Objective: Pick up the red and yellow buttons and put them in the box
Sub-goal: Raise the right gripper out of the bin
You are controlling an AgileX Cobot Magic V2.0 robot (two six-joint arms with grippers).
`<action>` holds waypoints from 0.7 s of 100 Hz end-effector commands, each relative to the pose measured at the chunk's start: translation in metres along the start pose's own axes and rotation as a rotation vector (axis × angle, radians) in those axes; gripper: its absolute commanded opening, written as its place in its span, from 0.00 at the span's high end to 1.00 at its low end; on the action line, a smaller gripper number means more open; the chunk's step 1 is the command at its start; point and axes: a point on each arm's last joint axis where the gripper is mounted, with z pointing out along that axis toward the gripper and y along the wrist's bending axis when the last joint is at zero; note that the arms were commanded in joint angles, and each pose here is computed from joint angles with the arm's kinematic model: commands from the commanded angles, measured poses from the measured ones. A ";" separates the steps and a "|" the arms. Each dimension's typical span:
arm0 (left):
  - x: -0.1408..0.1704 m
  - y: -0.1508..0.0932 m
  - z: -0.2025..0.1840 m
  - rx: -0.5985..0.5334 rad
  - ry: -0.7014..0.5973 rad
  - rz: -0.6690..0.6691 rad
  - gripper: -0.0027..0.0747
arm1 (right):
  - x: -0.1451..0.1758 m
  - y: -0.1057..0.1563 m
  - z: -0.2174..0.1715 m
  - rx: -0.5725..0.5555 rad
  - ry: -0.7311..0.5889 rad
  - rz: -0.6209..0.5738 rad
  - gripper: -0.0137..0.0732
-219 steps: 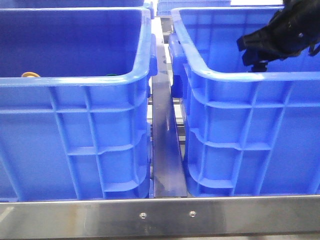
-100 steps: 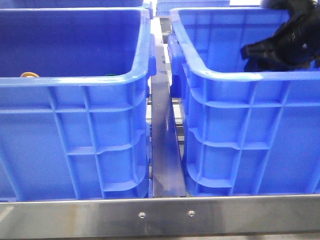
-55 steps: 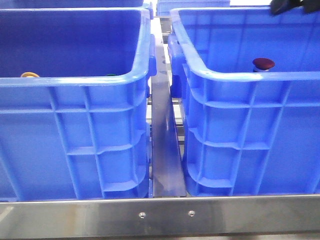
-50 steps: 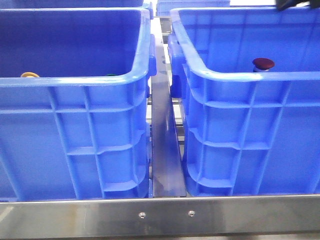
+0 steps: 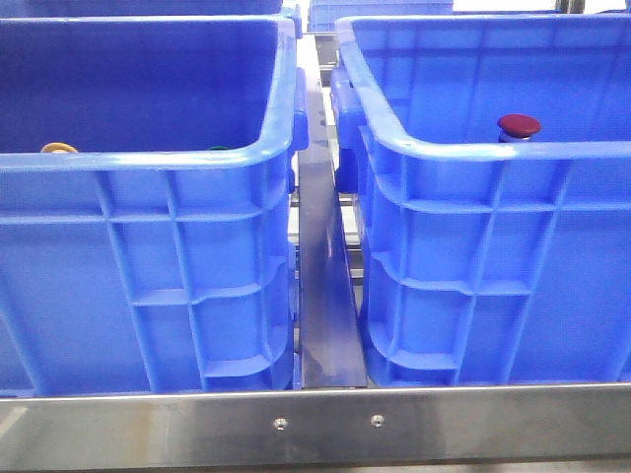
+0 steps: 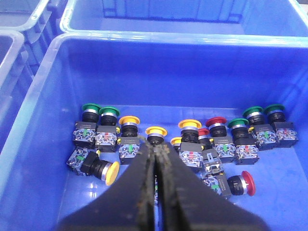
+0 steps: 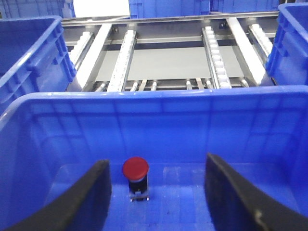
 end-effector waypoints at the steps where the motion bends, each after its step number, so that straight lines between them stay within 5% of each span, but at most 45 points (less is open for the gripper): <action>1: -0.014 -0.002 -0.005 0.029 -0.093 -0.010 0.99 | -0.006 -0.001 -0.017 -0.008 -0.064 -0.003 0.43; 41: -0.014 -0.002 -0.005 0.029 -0.093 -0.010 0.99 | -0.001 -0.001 -0.037 -0.023 -0.116 0.002 0.93; 56: -0.013 -0.003 -0.005 0.036 -0.090 -0.023 0.95 | -0.001 0.001 -0.037 -0.040 -0.117 0.002 0.92; 70: -0.013 -0.003 -0.004 0.039 -0.087 -0.024 0.69 | -0.001 0.003 -0.037 -0.067 -0.119 0.001 0.92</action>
